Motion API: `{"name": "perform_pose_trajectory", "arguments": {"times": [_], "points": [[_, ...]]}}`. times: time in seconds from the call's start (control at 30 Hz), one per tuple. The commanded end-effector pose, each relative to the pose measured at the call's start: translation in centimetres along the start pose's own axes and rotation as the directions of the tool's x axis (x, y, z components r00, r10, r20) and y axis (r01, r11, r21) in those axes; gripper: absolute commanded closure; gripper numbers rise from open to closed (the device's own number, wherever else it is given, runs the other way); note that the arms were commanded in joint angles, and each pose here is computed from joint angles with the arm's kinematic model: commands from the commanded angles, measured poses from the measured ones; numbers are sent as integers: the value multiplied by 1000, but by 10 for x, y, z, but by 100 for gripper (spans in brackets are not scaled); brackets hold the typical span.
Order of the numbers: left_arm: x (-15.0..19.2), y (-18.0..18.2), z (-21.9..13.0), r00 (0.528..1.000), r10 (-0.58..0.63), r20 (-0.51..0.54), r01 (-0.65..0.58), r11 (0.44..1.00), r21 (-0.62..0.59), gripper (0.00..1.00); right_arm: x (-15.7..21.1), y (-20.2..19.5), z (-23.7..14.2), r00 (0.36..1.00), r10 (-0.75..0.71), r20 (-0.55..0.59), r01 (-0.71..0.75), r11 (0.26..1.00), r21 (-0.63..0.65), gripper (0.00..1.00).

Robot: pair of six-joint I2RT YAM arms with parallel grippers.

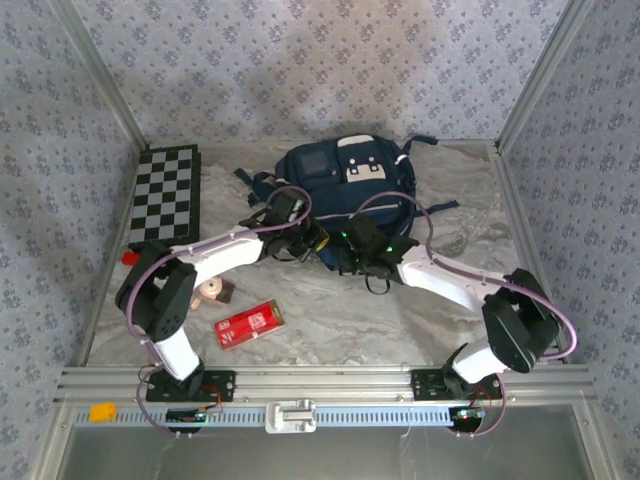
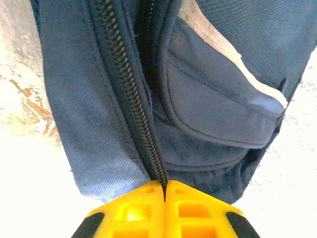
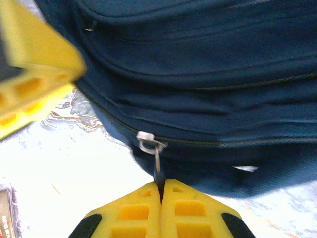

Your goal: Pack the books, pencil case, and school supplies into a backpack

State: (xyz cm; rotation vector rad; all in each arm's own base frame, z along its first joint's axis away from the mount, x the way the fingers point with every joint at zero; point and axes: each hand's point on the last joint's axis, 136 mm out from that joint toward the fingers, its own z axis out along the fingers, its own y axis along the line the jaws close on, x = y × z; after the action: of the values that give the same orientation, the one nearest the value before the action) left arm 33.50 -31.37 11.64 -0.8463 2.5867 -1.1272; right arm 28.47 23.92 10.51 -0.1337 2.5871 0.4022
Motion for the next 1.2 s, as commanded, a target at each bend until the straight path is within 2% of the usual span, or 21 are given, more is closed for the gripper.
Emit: {"name": "perform_pose_trajectory", "arguments": {"times": [0.0,0.27,0.33,0.6,0.83,0.87,0.93,1.1,1.17], "points": [[-27,-4,-26,996,50,80,-52,999,18,100,16,-31,-10,999,-7,-49,13,993,113,100],[-20,-11,-31,995,70,72,-73,997,34,100,-5,16,18,993,-117,-35,115,992,-44,100],[-20,-12,-32,994,81,77,-84,996,29,100,-9,19,23,991,-129,-32,127,991,-38,100],[-18,-14,-29,994,85,67,-87,996,29,100,-17,14,38,991,-133,-22,133,991,10,86],[-14,-19,-27,994,90,55,-92,995,40,100,-20,14,53,991,-131,-23,131,991,32,80],[-14,-21,-27,994,92,56,-94,995,44,100,-20,12,55,991,-130,-21,131,991,39,81],[-13,-22,-28,994,98,55,-100,994,46,100,-22,10,55,991,-132,-20,133,989,60,91],[-24,-17,-40,988,124,89,-126,992,23,100,-23,-15,34,993,-114,-12,115,975,192,100],[-34,-13,-47,985,137,108,-139,990,16,100,-18,-26,22,993,-115,-27,118,966,229,100]]}}
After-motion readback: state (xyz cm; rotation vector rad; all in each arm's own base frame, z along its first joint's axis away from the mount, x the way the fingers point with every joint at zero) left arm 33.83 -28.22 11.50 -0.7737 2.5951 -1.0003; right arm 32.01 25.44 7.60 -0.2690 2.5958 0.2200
